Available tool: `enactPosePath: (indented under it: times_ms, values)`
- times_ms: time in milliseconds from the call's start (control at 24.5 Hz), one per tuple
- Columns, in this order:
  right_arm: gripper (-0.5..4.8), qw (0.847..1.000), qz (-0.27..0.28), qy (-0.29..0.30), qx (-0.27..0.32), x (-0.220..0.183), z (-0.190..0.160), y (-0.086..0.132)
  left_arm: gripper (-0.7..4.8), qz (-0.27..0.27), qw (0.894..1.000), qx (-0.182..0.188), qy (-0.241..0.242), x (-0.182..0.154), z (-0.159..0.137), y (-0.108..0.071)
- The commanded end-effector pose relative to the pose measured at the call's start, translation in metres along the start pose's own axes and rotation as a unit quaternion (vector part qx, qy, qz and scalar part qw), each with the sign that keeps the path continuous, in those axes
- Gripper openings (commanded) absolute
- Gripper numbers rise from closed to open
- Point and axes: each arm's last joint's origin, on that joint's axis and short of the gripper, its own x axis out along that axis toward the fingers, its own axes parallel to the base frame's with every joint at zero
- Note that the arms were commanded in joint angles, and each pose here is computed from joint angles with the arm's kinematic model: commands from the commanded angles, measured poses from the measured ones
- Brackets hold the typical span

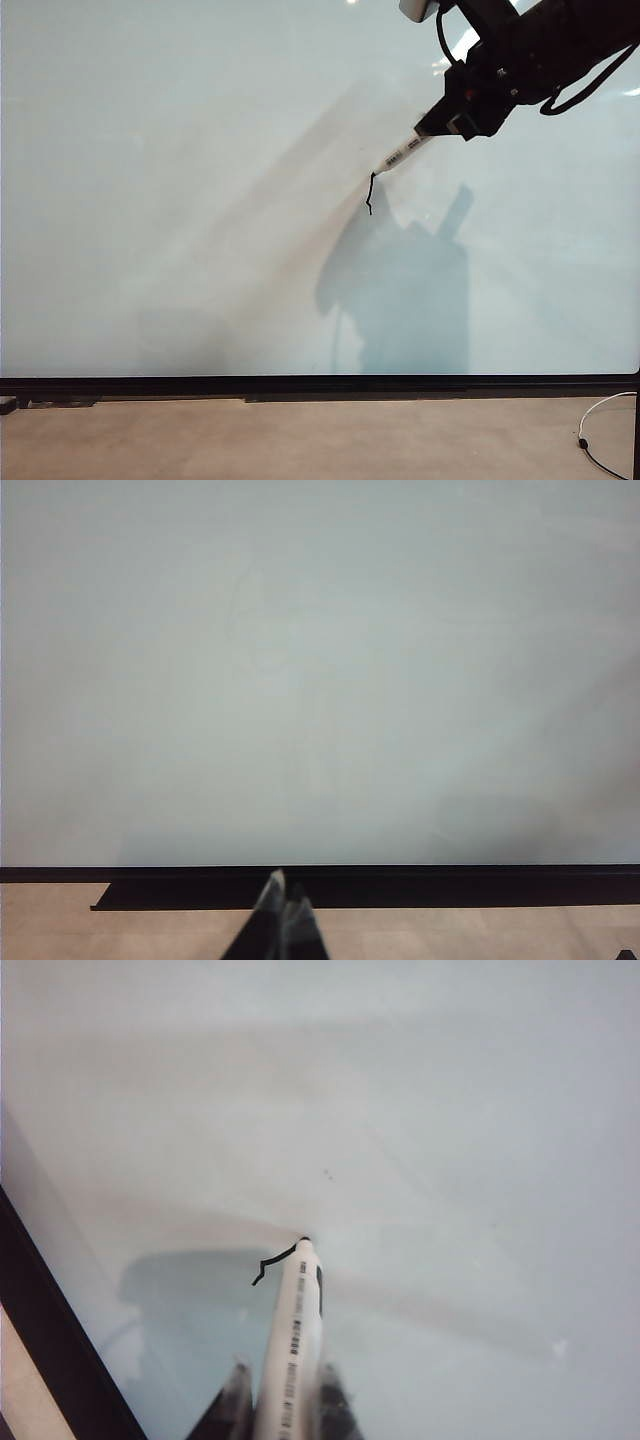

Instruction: Pick up the pen on the shelf to the right of the whiteboard and draw a rectangle.

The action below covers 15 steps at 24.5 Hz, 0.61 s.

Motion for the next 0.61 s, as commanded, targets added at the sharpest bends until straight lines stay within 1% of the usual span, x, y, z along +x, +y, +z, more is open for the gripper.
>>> enactPosePath:
  times_ms: [41,611]
  values:
    - [-0.05,1.000,-0.022,-0.014,-0.006,-0.0037,0.0069,-0.0060,-0.04,0.000,1.000,0.002,-0.004,-0.0002,0.0016,-0.0001]
    - [-0.05,0.999,-0.031,-0.026,-0.010,-0.0101,0.0127,-0.0093,-0.04,0.000,1.000,0.002,-0.004,-0.0002,0.0016,0.0000]
